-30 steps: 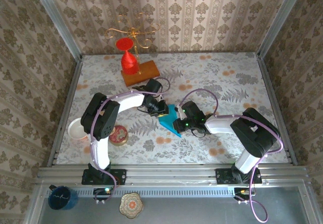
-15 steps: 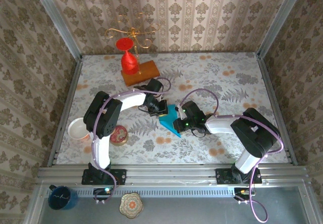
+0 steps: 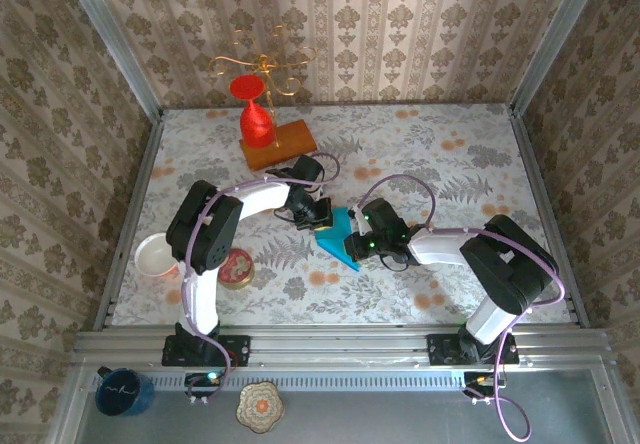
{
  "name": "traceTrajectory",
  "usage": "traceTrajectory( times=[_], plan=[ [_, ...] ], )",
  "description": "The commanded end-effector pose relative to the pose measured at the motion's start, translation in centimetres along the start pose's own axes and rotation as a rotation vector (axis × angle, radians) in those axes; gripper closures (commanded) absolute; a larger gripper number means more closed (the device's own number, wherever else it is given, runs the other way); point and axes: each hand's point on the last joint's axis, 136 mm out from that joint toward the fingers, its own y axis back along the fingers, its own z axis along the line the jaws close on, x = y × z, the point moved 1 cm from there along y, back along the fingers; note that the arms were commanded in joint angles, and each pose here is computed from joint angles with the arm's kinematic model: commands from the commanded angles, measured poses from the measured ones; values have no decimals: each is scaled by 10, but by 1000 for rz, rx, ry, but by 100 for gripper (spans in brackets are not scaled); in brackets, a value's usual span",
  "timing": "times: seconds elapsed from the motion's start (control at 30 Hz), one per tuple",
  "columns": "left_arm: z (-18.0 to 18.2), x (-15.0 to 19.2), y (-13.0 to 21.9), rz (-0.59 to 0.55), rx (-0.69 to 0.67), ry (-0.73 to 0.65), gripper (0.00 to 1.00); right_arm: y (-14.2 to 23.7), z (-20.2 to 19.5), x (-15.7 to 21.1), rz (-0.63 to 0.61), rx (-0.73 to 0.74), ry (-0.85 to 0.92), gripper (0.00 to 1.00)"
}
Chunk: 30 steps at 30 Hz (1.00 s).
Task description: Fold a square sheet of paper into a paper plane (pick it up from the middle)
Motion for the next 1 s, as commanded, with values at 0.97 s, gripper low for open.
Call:
traceTrajectory(
  times=[0.97],
  plan=[
    [-33, 45, 48, -136, 161, 83, 82, -15, -22, 31, 116, 69, -138, 100]
  ],
)
